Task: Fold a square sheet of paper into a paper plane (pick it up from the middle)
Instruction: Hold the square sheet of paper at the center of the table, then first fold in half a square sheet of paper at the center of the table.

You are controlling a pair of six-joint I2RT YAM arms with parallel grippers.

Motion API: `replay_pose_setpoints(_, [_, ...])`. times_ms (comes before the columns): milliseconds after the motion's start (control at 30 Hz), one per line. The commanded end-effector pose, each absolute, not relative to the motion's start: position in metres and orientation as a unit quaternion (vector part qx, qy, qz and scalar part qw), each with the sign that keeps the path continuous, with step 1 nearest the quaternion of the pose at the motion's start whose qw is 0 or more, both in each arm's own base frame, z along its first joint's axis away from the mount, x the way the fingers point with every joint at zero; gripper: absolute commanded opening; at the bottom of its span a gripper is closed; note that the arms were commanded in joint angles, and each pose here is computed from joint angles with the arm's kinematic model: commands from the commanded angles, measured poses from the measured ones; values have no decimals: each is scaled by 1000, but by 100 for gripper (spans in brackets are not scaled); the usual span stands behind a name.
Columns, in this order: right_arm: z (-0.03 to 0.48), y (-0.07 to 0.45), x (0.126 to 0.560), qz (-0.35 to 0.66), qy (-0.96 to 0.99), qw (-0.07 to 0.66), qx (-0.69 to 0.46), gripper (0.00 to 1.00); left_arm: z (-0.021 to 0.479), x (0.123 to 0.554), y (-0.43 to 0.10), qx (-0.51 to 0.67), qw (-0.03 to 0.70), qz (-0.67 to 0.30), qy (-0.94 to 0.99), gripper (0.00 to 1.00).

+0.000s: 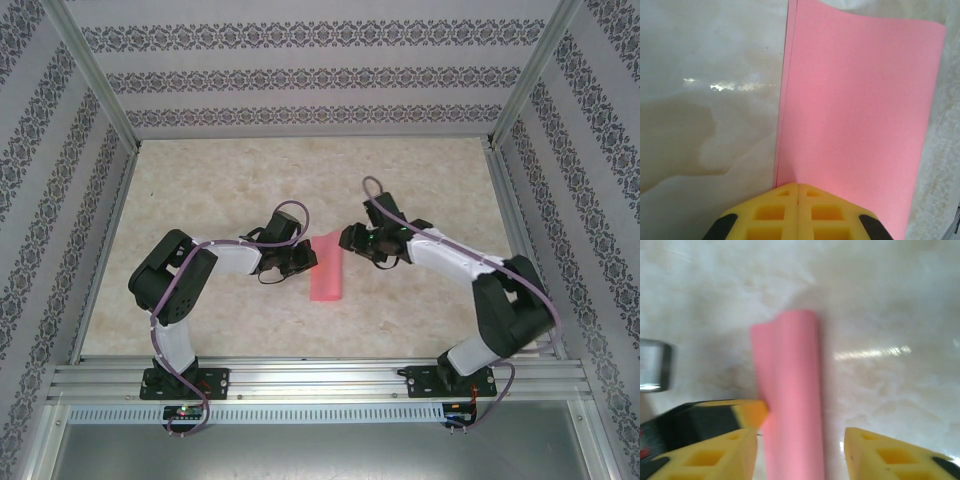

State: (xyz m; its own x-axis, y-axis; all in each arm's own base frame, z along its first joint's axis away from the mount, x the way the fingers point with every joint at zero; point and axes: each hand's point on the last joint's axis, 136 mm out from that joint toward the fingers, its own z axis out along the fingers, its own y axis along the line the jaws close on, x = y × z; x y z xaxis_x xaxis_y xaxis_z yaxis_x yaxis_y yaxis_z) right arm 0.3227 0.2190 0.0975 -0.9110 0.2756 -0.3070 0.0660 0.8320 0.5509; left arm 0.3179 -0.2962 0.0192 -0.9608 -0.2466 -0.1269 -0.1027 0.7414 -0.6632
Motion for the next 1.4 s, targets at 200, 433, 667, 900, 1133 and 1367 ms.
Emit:
replay_pose_setpoints(200, [86, 271, 310, 399, 906, 134, 47, 8, -4, 307, -292, -83, 88, -316, 941, 0])
replay_pose_setpoints(433, [58, 269, 300, 390, 914, 105, 50, 7, -3, 307, -293, -82, 88, -316, 941, 0])
replay_pose_setpoints(667, [47, 265, 296, 385, 917, 94, 47, 8, -3, 307, -293, -81, 87, -316, 941, 0])
replay_pose_setpoints(900, [21, 249, 289, 360, 928, 78, 55, 10, -4, 306, -293, -79, 86, -313, 942, 0])
replay_pose_setpoints(1133, [-4, 236, 280, 352, 931, 63, 69, 11, -7, 304, -292, -77, 81, -311, 944, 0])
replay_pose_setpoints(1367, [1, 231, 275, 357, 929, 67, 75, 12, -9, 303, -292, -74, 79, -311, 944, 0])
